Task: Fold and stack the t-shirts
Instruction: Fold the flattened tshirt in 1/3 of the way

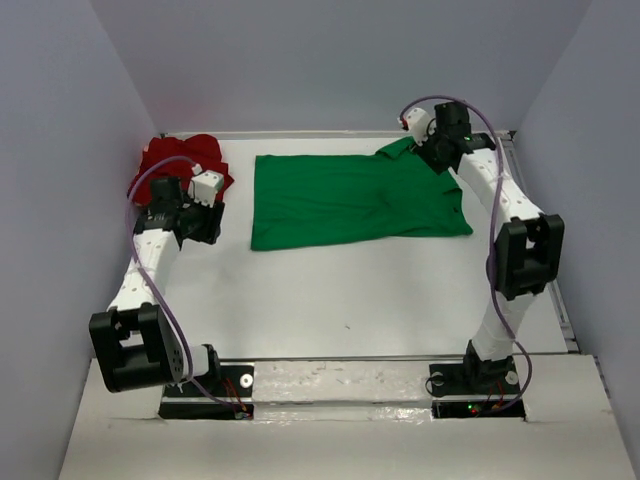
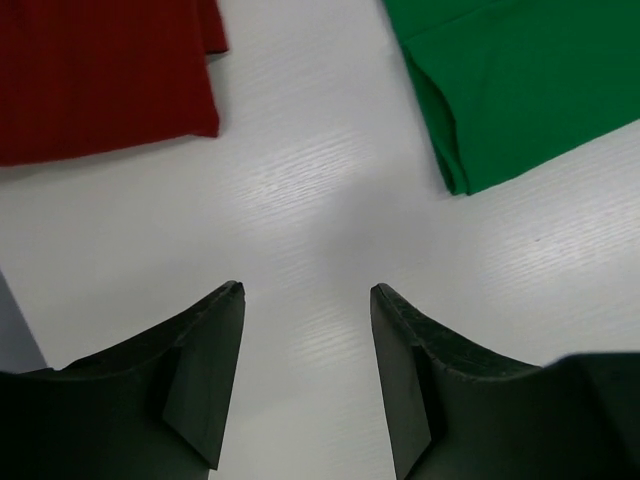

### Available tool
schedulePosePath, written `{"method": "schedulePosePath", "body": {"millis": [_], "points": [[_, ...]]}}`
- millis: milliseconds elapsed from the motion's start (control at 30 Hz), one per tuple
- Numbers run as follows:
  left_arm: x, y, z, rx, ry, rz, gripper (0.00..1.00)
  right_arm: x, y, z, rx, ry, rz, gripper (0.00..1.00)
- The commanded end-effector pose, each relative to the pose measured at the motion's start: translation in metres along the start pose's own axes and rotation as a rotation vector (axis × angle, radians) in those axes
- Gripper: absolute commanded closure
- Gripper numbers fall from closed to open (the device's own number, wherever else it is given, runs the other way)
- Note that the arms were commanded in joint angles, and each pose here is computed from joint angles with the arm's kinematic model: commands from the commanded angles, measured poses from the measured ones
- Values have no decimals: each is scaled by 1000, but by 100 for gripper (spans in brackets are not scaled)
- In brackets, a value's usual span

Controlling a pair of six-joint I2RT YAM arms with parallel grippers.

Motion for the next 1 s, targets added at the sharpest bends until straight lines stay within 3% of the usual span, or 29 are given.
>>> {"method": "schedulePosePath", "body": {"millis": [0,200,567,800,967], "points": [[-3,-34,-28,-105,-33,115,40,46,2,28,-160,21,-19,65],[-19,-72,-39,-207,-17,212,42,89,43,60,-246,14,-93,63],[-53,-74,-38,-279,-39,239,41,146,113,76,-397,-71,-336,63],[-80,-73,-28,-295,0,256,42,150,124,93,-454,-143,-402,64],[-91,-80,-25,-295,4,287,43,137,137,101,-469,-116,-452,64]]}}
Point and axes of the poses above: each gripper's point midway between its finger pads, its own x axis back along the fingers, its own y axis along the line the jaws close on, z = x × y, the point moved 1 cm from there along x, back along the fingers, and after that the axes turned 2 degrees about x, right-handed, at the moved point
